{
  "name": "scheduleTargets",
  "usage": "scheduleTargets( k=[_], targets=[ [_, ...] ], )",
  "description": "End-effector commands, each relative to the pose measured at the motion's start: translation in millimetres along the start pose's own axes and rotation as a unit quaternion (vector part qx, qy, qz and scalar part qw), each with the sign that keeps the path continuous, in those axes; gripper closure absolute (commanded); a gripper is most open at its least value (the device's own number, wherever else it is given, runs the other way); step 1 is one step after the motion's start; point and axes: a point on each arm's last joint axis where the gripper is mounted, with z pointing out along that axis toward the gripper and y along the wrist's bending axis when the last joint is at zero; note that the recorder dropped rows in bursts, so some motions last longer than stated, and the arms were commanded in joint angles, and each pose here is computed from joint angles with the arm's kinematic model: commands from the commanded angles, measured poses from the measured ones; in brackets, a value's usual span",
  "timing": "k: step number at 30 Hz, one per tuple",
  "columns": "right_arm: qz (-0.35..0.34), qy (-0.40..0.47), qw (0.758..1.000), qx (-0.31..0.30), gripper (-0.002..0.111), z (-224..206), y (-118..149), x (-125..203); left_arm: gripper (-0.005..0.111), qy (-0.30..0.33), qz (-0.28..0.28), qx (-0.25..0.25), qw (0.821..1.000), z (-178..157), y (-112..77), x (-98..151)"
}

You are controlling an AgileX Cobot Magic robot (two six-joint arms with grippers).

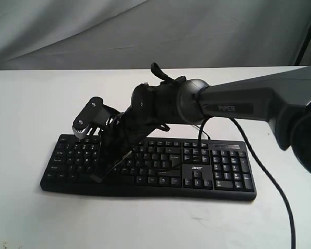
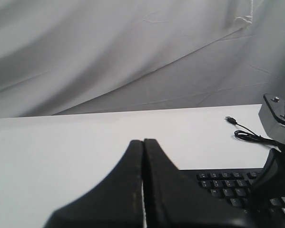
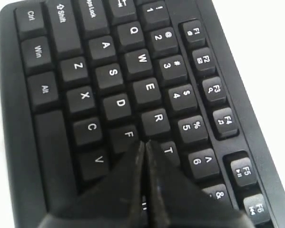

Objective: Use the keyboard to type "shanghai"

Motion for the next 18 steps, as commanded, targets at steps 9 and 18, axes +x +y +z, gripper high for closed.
scheduleTargets(
  k=[9,18],
  targets=[
    [0.0,-0.006,1.0,0.001,0.108,-1.5,-0.3,-2.9,0.107,-0.003,-0.001,0.003,1.0,-0.1,-0.4,-0.1],
    [0.008,0.004,1.0,-0.008,0.108,7.9,0.8,3.2,0.107,-0.003,-0.001,0.003,1.0,-0.1,-0.4,-0.1]
  ],
)
